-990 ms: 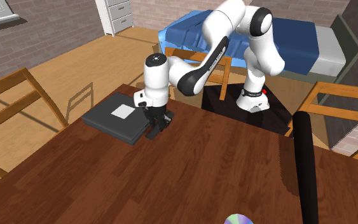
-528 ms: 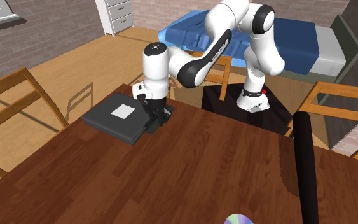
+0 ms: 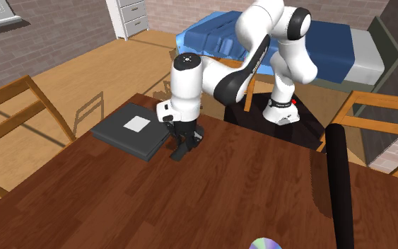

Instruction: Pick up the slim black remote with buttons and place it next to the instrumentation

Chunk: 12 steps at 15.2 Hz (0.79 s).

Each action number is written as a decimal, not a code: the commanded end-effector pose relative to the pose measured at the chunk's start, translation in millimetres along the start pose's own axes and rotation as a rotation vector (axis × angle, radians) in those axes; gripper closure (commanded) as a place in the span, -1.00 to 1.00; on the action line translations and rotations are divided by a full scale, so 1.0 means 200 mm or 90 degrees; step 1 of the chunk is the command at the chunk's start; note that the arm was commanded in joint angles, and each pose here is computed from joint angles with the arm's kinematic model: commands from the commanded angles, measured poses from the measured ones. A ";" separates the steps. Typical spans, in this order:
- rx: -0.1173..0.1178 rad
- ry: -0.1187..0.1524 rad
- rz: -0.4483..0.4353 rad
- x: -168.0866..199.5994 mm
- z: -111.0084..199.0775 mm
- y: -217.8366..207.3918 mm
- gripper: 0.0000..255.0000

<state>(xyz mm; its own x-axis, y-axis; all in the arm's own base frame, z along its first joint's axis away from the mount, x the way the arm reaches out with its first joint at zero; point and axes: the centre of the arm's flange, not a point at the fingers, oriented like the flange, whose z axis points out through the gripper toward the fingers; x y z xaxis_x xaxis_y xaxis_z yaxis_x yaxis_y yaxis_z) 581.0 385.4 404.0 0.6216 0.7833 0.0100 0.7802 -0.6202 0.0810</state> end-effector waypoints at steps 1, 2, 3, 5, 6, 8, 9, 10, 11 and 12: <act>0.000 0.000 0.001 0.07 -0.01 -0.12 1.00; 0.000 0.000 0.001 0.10 -0.01 -0.18 1.00; 0.000 0.000 0.001 0.13 -0.02 -0.24 1.00; 0.000 0.000 0.001 0.19 -0.03 -0.35 1.00; 0.000 0.000 0.001 0.22 -0.03 -0.41 1.00; 0.000 0.000 0.001 0.28 -0.04 -0.53 1.00; 0.000 0.000 0.001 0.31 -0.05 -0.59 1.00; 0.000 0.000 0.001 0.34 -0.05 -0.65 1.00; 0.000 0.000 0.001 0.37 -0.06 -0.70 1.00; 0.000 0.000 0.001 0.40 -0.06 -0.76 1.00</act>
<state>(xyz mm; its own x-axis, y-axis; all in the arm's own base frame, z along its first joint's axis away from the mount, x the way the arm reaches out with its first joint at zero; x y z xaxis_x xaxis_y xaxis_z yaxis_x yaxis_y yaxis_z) 518.2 530.1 406.0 0.6217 0.7832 0.0101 0.7802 -0.6203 0.0808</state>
